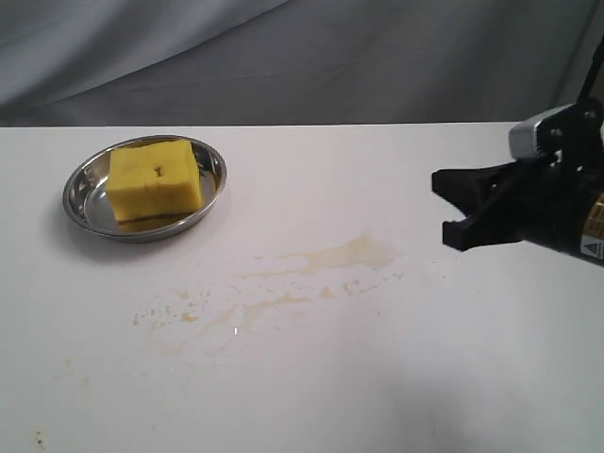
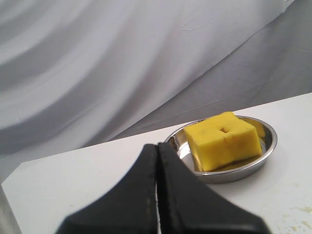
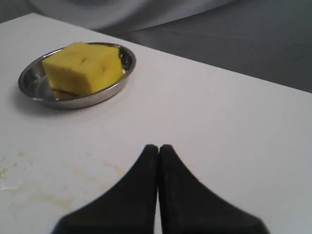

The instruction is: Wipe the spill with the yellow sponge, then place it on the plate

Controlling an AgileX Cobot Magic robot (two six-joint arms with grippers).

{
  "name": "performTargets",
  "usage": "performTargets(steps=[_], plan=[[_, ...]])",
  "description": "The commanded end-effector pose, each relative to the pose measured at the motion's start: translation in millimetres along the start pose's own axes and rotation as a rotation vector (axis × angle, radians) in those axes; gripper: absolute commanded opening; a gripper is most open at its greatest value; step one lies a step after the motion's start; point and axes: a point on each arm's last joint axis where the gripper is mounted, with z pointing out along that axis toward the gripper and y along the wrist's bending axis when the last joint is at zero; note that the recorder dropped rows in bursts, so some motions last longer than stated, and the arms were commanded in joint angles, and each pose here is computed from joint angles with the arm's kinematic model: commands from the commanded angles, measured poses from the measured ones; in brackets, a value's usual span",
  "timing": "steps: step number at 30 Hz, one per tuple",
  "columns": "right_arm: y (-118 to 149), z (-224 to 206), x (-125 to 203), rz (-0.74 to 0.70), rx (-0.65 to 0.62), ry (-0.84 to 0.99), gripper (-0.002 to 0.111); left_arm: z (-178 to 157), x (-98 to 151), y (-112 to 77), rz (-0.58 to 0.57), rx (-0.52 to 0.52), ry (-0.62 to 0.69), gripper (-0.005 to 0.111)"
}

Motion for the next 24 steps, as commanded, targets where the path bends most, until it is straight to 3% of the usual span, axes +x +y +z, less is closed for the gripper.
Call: performTargets(steps=[1, 6, 11, 18, 24], plan=[[-0.8, -30.2, -24.7, 0.055, 0.166, -0.004, 0.0, -0.2, 0.4, -0.2, -0.007, 0.001, -0.008, 0.0], [4.3, -77.6, -52.5, 0.027, 0.346, -0.061, 0.0, -0.2, 0.4, -0.2, -0.007, 0.001, -0.008, 0.0], [22.2, -125.8, -56.9, -0.017, 0.414, -0.183, 0.0, -0.2, 0.4, -0.2, -0.007, 0.001, -0.008, 0.0], [39.1, -157.3, -34.9, 0.01, 0.442, -0.275, 0.0, -0.2, 0.4, -0.2, -0.007, 0.001, -0.008, 0.0], [46.2, -155.0, -34.6, 0.004, 0.39, -0.274, 0.0, -0.2, 0.4, -0.2, -0.007, 0.001, -0.008, 0.0]])
